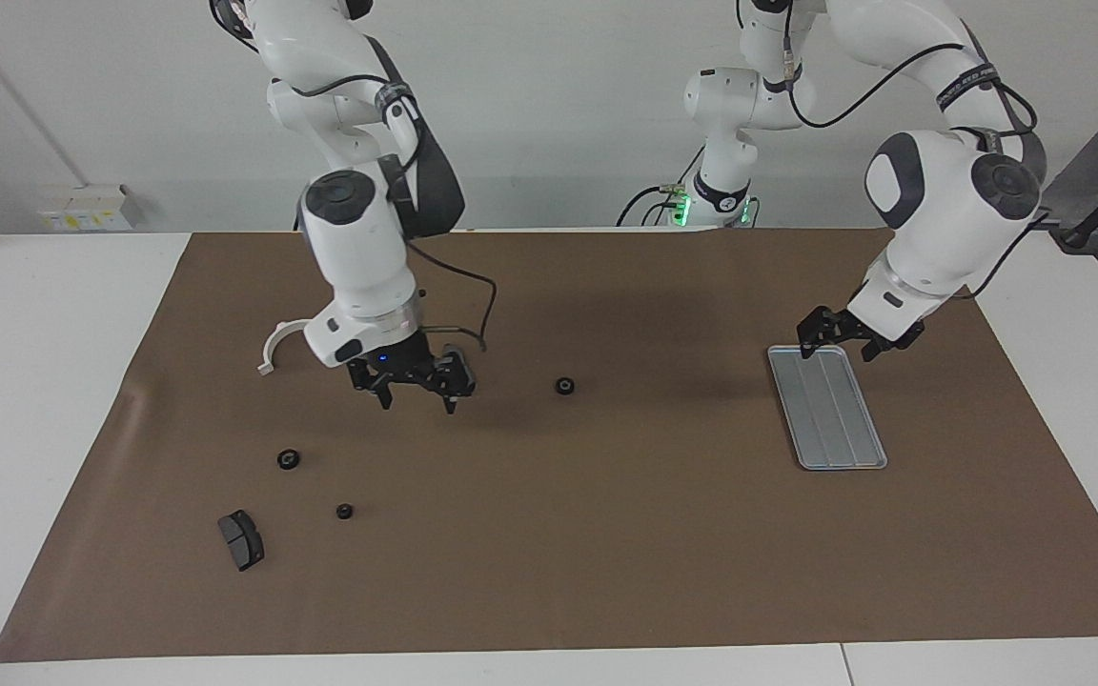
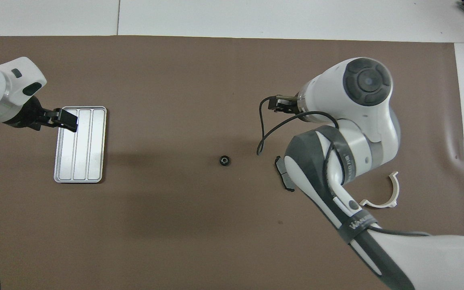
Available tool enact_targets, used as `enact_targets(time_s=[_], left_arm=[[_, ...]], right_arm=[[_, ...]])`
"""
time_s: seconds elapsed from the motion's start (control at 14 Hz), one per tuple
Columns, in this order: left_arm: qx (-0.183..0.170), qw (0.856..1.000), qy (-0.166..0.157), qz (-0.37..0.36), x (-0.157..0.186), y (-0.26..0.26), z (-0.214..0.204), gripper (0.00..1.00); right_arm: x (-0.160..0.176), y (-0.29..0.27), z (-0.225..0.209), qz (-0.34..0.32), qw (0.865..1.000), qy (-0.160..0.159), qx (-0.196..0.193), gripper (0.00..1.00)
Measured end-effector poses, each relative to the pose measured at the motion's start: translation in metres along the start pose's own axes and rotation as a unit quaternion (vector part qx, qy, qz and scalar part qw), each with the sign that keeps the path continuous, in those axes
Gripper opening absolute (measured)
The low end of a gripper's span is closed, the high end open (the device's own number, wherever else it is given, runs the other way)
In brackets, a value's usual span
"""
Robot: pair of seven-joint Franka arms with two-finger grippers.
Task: Place bearing gear from tray to pile
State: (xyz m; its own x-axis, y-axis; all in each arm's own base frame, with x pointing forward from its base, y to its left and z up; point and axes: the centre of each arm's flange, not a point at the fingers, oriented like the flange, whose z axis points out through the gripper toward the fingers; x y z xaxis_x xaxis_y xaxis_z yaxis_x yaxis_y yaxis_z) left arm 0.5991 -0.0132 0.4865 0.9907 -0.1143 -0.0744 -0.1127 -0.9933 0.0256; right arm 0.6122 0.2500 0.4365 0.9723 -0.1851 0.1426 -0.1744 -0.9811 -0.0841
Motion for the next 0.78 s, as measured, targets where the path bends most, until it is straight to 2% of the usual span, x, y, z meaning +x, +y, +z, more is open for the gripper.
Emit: enact_targets(time_s=[0.21, 0.43, 0.64, 0.78], left_arm=[[0.012, 1.000, 0.004, -0.004, -0.022, -0.013, -0.038, 1.00], [0.012, 1.000, 0.017, -0.004, -0.045, -0.013, -0.074, 1.00], [0.012, 1.000, 0.029, 0.002, -0.052, -0.006, -0.089, 1.00], [0.012, 0.999, 0.037, 0.007, -0.054, 0.000, -0.097, 1.00]], right_arm=[[-0.042, -0.062, 0.025, 0.007, 1.000, 0.012, -0.015, 1.00], [-0.081, -0.109, 0.061, -0.003, 1.000, 0.010, -0.023, 1.00], [-0.104, -0.142, 0.097, -0.022, 0.999, 0.021, -0.037, 1.00], [-0.115, -0.152, 0.117, -0.035, 0.998, 0.012, -0.041, 1.00]])
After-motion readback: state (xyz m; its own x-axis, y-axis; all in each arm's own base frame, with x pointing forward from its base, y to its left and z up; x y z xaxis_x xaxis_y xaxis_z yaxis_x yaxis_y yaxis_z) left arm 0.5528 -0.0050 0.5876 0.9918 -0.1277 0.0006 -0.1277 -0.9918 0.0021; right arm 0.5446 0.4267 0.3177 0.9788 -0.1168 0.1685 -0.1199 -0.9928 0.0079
